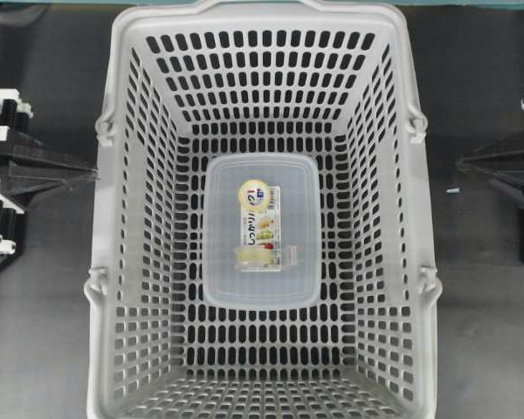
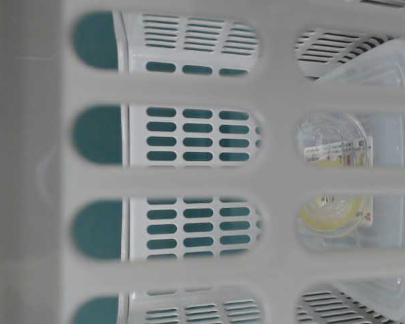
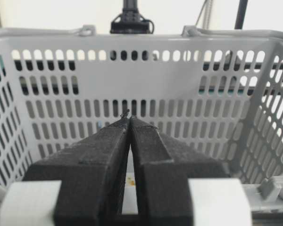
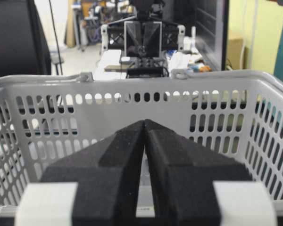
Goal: Pick up the tape dispenser from the shopping basket with the left arm.
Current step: 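Move the open left gripper over the basket toward the clear container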
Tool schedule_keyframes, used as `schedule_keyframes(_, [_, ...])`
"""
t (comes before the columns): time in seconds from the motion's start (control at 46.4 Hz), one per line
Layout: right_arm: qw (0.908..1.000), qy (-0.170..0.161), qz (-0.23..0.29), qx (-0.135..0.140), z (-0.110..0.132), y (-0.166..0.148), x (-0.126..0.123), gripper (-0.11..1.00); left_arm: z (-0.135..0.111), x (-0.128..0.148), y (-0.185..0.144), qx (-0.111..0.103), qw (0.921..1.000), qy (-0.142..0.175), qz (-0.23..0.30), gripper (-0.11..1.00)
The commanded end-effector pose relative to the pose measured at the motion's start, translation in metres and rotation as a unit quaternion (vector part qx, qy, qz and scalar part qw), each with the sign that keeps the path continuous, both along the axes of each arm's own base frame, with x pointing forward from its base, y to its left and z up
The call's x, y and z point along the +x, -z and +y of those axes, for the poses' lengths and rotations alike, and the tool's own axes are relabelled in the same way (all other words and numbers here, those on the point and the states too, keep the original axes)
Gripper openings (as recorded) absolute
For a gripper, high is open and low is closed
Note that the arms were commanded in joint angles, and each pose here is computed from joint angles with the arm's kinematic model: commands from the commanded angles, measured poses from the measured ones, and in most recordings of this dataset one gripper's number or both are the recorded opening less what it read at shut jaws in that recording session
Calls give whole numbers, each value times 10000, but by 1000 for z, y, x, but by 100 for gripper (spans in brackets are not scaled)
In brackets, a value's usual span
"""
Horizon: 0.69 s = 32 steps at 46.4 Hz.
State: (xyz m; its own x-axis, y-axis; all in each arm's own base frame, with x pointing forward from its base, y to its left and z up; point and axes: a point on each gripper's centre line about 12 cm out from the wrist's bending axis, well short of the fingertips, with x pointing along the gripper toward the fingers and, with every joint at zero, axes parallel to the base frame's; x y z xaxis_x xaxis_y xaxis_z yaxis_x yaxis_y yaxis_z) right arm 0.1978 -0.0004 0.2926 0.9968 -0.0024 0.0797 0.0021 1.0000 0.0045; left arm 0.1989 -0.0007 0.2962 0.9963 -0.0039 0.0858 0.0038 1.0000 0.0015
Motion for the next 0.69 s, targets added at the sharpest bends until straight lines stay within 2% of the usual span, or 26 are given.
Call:
schedule_keyframes(0.0, [10000, 58, -23, 7, -2, -2, 2, 0, -2, 7, -21, 43, 9999, 64, -122, 6])
schedule_keyframes(0.086, [9999, 116, 30, 46, -5, -1, 1, -1, -2, 13, -29, -69, 10000, 63, 17, 0])
schedule_keyframes(0.194, [9998, 146, 114, 40, -6, 0, 0, -2, -4, 26, -39, -218, 9991, 111, 341, 0])
schedule_keyframes(0.388, [9995, 155, 275, 51, -6, 3, 0, -2, -8, 56, -43, -261, 9929, 139, 1152, 0])
schedule_keyframes(0.517, [9992, 185, 344, 45, -7, 3, -1, -1, -12, 83, -44, -235, 9832, 151, 1804, 0])
schedule_keyframes(0.668, [9991, 193, 383, 31, -8, 2, -3, 1, -14, 108, -44, -194, 9680, 120, 2499, 0])
